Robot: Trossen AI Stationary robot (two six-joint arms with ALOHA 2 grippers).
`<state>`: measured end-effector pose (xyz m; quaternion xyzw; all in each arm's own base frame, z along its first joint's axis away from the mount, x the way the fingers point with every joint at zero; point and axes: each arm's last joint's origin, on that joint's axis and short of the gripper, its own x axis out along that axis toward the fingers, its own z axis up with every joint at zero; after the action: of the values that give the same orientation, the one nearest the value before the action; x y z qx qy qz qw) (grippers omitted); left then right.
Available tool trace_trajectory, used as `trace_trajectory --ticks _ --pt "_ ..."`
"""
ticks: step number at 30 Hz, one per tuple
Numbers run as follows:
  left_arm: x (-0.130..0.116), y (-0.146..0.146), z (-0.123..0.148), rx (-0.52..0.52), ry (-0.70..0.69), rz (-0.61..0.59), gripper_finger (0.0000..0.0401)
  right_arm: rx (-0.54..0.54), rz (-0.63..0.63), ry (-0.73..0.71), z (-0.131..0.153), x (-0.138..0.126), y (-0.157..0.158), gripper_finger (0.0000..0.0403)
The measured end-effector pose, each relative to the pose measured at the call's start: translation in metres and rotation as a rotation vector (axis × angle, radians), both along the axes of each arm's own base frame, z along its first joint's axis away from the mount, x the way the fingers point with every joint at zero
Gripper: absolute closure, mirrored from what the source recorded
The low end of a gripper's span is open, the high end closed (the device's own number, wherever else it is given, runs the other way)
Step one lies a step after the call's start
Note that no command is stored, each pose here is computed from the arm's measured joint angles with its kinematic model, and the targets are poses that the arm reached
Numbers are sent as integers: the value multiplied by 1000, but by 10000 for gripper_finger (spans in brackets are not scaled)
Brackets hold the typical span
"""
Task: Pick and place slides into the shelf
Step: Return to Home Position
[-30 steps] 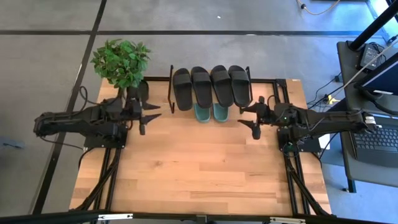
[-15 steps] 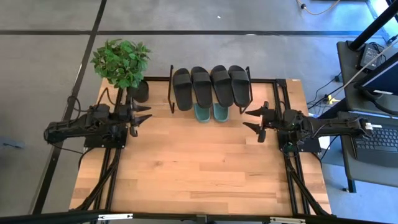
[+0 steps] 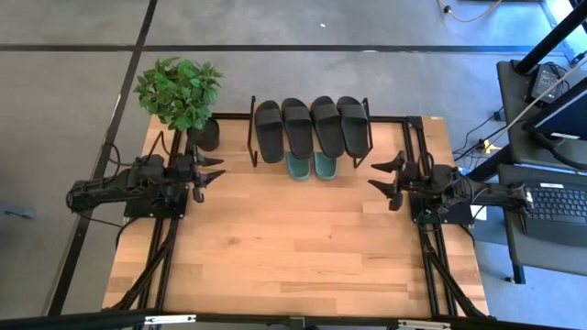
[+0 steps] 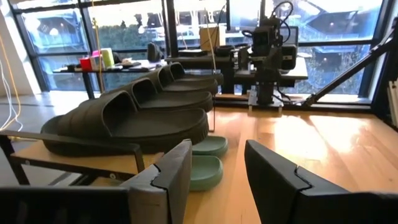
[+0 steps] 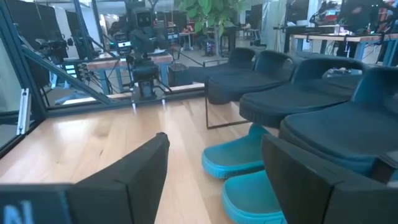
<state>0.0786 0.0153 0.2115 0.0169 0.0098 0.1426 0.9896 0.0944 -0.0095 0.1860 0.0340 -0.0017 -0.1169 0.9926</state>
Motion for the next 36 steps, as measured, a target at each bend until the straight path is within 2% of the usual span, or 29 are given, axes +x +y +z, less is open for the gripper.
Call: trace_trajectory --ticks 5,10,24,30,36 --pt "2 0 -2 -11 -21 -1 259 -2 0 3 -1 -4 0 146" --pt "7 1 -17 -31 -12 -1 259 -17 0 15 -2 -4 0 146" --pt "14 3 -39 -62 1 28 259 -20 1 15 -2 -4 0 146" --pt "14 3 -40 -56 -13 30 259 -21 1 16 -2 -4 0 146" --pt "14 3 -40 -9 2 29 259 -25 3 81 -8 -4 0 146"
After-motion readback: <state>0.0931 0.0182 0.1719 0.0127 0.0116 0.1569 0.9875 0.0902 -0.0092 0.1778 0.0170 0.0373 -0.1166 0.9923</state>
